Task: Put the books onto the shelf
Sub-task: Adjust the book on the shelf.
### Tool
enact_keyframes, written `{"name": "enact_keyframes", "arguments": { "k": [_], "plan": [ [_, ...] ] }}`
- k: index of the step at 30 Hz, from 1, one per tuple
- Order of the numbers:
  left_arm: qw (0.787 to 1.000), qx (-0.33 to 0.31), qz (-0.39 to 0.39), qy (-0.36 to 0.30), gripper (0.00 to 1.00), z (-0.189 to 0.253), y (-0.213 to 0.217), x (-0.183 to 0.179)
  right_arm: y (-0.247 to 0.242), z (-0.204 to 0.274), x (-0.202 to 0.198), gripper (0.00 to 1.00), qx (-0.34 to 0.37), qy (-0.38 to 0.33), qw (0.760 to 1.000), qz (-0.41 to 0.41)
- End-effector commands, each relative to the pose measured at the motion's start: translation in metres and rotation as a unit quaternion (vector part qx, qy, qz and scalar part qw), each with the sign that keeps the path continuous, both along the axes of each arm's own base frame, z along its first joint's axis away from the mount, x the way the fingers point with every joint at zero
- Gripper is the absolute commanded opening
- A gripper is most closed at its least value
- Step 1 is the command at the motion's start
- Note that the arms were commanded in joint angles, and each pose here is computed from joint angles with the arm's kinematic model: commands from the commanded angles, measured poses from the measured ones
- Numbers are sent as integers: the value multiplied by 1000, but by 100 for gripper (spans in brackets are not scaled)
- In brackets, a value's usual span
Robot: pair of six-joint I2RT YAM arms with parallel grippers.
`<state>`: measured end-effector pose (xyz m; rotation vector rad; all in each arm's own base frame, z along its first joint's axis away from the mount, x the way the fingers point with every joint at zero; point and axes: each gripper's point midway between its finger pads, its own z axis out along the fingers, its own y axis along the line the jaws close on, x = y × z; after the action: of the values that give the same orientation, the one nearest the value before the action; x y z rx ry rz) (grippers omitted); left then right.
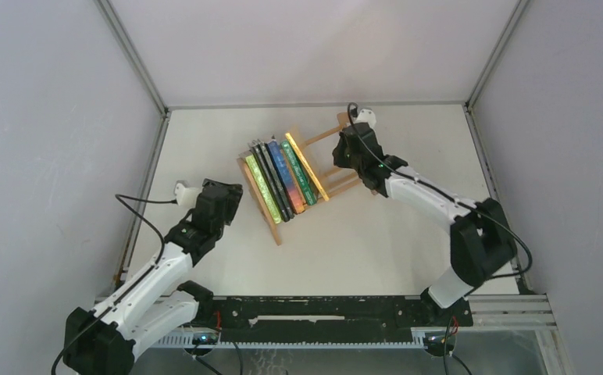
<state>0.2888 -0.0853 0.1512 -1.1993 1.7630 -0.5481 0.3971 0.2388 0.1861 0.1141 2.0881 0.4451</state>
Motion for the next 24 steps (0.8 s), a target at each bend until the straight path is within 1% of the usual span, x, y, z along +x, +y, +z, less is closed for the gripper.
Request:
{"name": "enact_keyframes", "arguments": {
  "k": [1,3,7,11,15,18,20,24],
  "plan": [
    [998,-60,0,-6,65,4,-14,15,18,-12,16,12,-45,6,995,87],
    [997,-73,1,-2,62,3,-18,20,21,-17,28,9,-53,11,994,93],
    [996,-89,-1,8,53,-4,-22,29,30,-28,46,8,-39,24,993,112],
    [995,-96,-3,20,46,-13,-23,37,50,-47,54,7,-29,49,987,150],
    [994,-102,-10,38,40,-26,-27,42,67,-58,53,7,-17,71,981,181],
    [993,-109,-16,47,33,-35,-30,45,73,-67,50,7,-12,85,978,192],
    [992,-115,-19,44,27,-37,-32,49,77,-72,46,5,-4,95,974,204],
    [992,-116,-24,51,19,-44,-35,52,87,-80,35,4,12,109,967,230]
  ]
}}
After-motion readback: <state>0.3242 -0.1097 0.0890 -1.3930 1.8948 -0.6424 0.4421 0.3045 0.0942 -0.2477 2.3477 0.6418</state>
